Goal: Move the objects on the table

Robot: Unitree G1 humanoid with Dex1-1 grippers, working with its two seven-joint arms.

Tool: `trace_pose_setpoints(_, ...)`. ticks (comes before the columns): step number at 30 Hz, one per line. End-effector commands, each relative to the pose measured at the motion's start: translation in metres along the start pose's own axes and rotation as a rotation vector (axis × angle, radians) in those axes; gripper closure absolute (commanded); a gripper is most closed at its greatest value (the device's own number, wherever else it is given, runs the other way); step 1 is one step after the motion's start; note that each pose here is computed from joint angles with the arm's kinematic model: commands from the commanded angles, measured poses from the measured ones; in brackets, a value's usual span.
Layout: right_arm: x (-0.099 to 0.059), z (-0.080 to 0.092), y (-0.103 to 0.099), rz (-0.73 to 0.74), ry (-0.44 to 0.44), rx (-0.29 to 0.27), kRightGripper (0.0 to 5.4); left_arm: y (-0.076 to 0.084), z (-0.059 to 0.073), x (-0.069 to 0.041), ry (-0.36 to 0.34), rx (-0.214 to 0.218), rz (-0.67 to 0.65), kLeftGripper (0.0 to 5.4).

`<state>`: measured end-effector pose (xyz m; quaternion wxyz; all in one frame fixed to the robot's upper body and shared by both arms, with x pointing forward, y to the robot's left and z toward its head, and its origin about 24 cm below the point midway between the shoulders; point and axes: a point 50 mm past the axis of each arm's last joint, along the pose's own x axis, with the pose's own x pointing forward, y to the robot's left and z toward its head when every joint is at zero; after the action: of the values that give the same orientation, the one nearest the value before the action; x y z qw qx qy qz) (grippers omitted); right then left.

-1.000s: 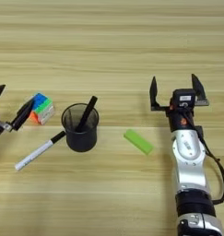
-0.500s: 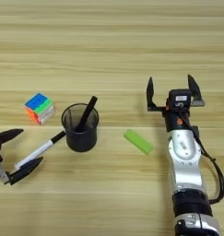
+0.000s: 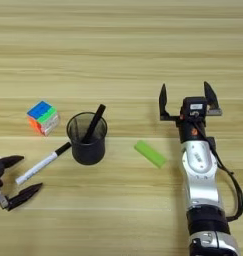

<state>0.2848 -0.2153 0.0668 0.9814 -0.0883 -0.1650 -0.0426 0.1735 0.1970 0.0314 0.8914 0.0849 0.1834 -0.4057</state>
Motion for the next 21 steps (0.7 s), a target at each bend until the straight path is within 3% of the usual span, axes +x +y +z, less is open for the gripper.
trace_pose_setpoints(1, 0.0032, 0.0026, 0.0011, 0.005, -0.006, -0.005, 0.0, -0.0023, -0.0068, -0.0014, 0.056, -0.041, -0.009, 1.08)
trace_pose_setpoints(21, 0.0027, 0.0033, 0.0008, 0.005, -0.008, -0.006, 0.0, -0.0009, -0.012, -0.0026, 0.086, -0.062, -0.006, 2.92)
